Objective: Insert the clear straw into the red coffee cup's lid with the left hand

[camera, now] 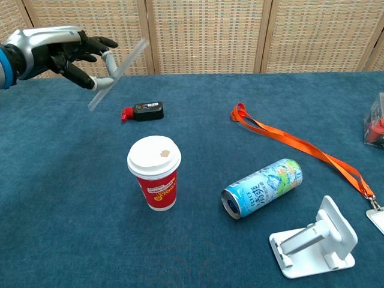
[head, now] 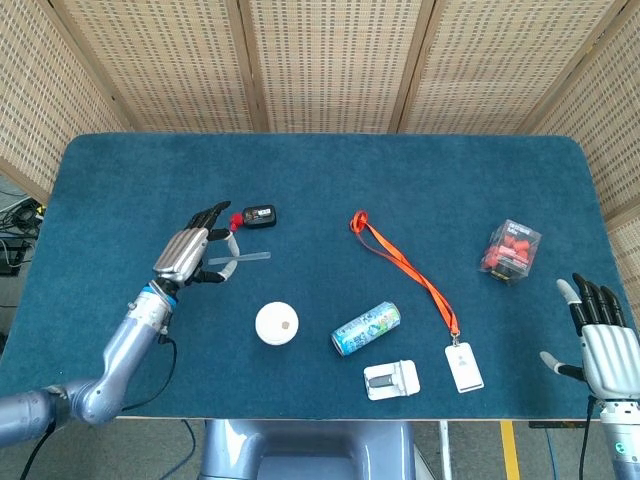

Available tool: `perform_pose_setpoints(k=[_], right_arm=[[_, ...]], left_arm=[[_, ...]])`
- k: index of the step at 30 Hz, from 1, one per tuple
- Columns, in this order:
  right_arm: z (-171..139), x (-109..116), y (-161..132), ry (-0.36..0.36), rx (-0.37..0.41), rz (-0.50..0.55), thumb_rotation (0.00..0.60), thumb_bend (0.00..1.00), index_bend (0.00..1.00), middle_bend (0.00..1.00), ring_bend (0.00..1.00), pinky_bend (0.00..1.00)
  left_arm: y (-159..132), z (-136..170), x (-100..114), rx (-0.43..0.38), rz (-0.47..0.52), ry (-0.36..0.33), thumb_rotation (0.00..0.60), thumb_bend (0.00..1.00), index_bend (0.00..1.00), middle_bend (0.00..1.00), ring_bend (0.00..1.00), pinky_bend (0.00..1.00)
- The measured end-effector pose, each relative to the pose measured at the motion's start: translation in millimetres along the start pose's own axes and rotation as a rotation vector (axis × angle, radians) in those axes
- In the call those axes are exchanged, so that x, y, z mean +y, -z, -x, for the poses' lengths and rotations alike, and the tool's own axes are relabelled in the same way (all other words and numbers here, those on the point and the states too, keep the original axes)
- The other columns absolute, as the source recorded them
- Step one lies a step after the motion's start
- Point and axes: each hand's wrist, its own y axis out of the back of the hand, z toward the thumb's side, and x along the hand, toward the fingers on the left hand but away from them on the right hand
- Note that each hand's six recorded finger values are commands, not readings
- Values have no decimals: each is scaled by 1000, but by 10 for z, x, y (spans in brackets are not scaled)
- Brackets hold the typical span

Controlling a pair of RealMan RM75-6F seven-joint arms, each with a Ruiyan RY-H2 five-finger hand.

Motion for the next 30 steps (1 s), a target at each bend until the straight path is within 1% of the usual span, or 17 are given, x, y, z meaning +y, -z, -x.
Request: perform_pose_setpoints(k=[2,5,8,12,17,20,30], right_arm=[[0,-1,-3,0,-1,1,600,61,101,0,0,0],[-1,4,-3,0,-1,1,600,60,101,0,0,0],[-3,5,-4,-1,-1,1,600,60,101,0,0,0],[-5,17,-1,2,-1,4,600,61,101,0,0,0],[-6,30,13,5,-5,11,600,61,101,0,0,0],[-5,41,13,8,-4,13,600,61,101,0,0,0],[-7,58,18,14,-6,15,600,61,101,0,0,0]], left_arm=[[-124,83,-8,-42,110,19,600,421,631,0,0,0],[-349,206,-39,-116,241,63,600,420,630,0,0,0],[-577,317,-92,-196,301,105,600,420,629,0,0,0],[-784,421,-230,-258,367,157,600,420,631,0,0,0],[-847,459,-466,-266,387,202,600,420,639,0,0,0],[-843,464,-535,-263,378,209,600,420,641,0,0,0],[-754,442,-615,-229,384,214,600,420,645,0,0,0]])
